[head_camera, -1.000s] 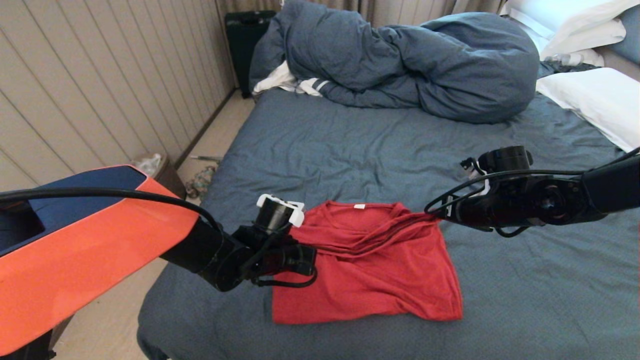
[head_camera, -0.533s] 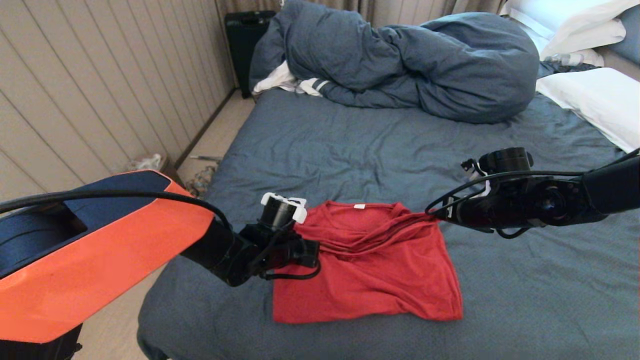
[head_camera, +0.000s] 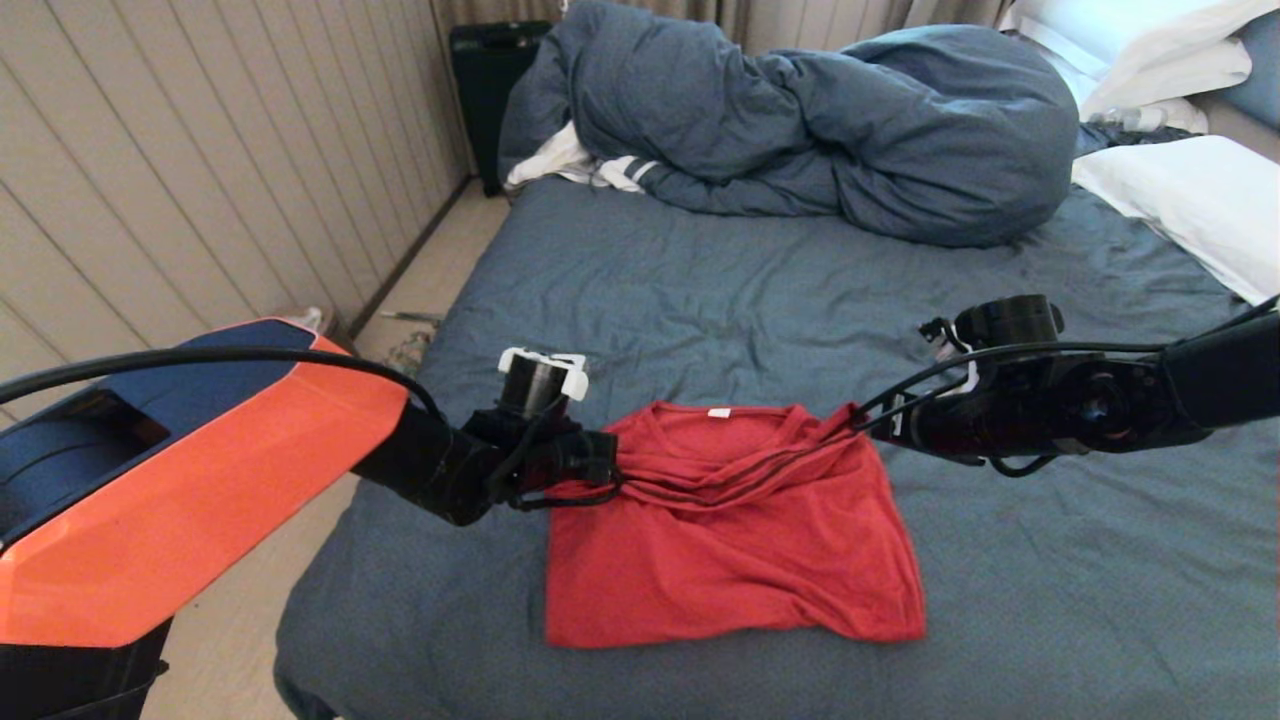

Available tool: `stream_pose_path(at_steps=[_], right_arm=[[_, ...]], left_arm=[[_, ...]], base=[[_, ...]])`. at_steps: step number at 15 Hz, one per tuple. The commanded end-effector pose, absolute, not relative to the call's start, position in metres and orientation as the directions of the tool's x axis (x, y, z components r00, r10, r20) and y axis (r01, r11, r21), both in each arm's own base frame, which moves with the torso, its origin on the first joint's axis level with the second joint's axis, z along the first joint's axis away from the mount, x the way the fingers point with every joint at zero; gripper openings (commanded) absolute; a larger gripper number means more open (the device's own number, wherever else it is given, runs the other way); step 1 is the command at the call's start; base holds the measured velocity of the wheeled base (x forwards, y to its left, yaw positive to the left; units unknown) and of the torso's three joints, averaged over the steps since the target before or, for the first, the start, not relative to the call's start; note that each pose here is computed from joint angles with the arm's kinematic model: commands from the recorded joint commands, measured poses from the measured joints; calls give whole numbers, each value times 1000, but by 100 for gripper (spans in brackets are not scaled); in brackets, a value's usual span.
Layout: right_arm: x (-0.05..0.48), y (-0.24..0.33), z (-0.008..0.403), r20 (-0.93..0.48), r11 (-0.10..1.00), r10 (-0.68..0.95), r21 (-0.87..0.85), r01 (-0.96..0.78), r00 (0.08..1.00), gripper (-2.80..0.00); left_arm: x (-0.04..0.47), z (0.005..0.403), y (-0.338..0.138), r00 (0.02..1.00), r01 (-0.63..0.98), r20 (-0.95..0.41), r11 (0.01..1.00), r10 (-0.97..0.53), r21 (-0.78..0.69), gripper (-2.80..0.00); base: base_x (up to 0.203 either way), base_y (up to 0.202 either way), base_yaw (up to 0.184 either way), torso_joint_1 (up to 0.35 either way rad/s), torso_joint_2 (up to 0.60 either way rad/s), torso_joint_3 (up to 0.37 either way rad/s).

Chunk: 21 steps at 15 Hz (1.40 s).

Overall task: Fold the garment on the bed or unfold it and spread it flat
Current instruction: Fold the red T-shirt

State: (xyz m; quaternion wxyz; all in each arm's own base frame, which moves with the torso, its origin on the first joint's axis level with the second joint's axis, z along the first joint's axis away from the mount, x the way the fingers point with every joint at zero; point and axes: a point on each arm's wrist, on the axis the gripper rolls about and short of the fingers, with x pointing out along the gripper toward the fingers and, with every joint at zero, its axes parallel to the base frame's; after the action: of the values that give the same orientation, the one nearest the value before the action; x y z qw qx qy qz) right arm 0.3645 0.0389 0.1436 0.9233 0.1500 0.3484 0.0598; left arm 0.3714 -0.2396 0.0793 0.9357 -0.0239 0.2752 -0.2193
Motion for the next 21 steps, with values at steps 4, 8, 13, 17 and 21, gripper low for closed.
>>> stream_pose_path(at_steps=[4,8,13,17,21], right_arm=[[362,39,145,-624,947,218,320,-9,750,-280],[363,39,140,-635,948,217,320,-4,741,-280],[363,40,140,-635,948,218,319,-6,741,-280],[364,42,140,-635,947,222,320,-10,740,-280],[366,43,140,-633,948,223,319,-13,742,-280]], left_arm=[[359,89,-231,752,393,-507,904,-422,-169,-280],[335,94,-207,742,369,-538,914,-399,-169,-280],[322,79,-197,732,354,-559,918,-390,-177,0],[332,65,-189,744,324,-561,930,-364,-174,0],[344,50,-185,736,302,-582,937,-346,-174,0]], base=[[0,0,0,0,0,0],[0,0,0,0,0,0],[0,0,0,0,0,0],[0,0,0,0,0,0],[0,0,0,0,0,0]])
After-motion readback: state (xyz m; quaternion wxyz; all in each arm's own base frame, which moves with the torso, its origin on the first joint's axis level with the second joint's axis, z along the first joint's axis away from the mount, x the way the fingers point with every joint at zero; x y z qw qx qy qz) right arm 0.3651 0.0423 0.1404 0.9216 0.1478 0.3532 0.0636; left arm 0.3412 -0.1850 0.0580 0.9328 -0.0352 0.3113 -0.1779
